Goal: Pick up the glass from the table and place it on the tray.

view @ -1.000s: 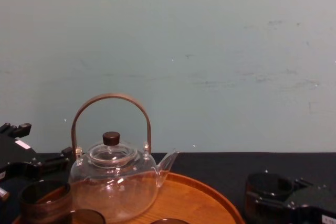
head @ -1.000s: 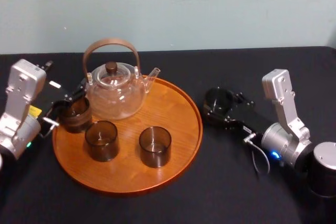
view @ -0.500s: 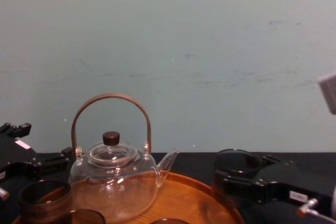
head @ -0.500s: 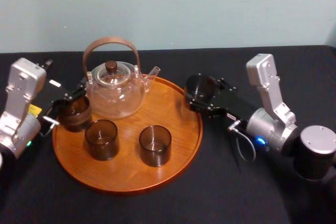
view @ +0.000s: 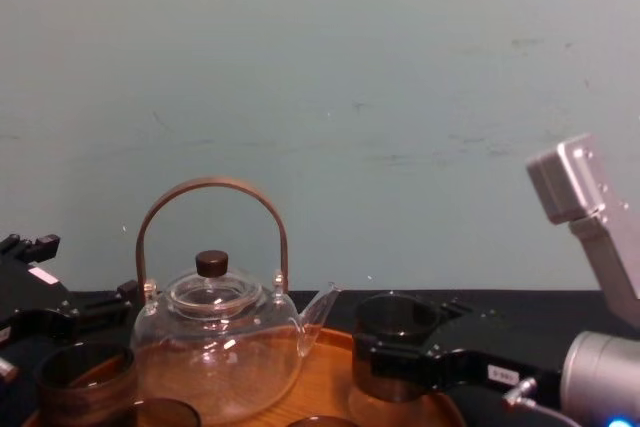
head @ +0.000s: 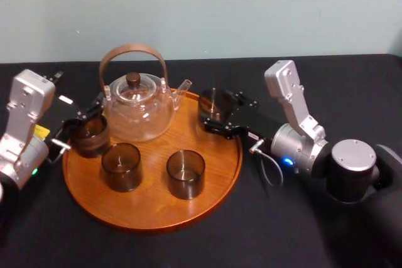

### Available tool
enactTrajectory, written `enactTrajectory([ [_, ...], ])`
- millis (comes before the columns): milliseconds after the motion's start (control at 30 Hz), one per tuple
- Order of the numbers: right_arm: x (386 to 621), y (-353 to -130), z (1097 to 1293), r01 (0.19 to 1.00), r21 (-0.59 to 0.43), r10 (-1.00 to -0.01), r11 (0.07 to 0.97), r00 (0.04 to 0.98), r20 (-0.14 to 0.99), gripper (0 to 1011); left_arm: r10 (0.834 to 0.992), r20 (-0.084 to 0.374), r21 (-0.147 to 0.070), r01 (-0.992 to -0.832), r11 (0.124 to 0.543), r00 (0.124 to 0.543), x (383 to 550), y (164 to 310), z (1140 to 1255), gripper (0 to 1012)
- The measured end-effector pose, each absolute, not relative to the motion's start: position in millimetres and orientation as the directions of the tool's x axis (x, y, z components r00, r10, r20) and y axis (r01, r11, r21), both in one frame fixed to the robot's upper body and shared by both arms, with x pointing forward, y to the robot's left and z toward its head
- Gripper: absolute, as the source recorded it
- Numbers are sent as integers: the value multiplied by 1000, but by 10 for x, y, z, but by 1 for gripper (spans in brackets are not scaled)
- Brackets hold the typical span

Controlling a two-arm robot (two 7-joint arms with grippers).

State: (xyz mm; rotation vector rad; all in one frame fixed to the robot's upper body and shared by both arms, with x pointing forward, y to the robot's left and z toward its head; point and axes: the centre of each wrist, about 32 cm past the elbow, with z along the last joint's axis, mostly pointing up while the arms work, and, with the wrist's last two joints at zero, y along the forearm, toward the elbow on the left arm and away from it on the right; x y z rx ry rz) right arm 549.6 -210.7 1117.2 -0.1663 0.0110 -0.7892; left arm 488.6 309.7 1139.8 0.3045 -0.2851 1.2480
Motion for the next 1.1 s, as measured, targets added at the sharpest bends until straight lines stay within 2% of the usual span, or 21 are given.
enactTrajectory([
  [567,5533,-2024,11059,675,-183,-681,715,731,35,903,880,374,70,-955,287,292,4886,3097,11398,1001],
  [1100,5527,-2009,11047,672,-198,-679,714,733,39,902,880,374,70,-955,287,292,4886,3097,11398,1001],
])
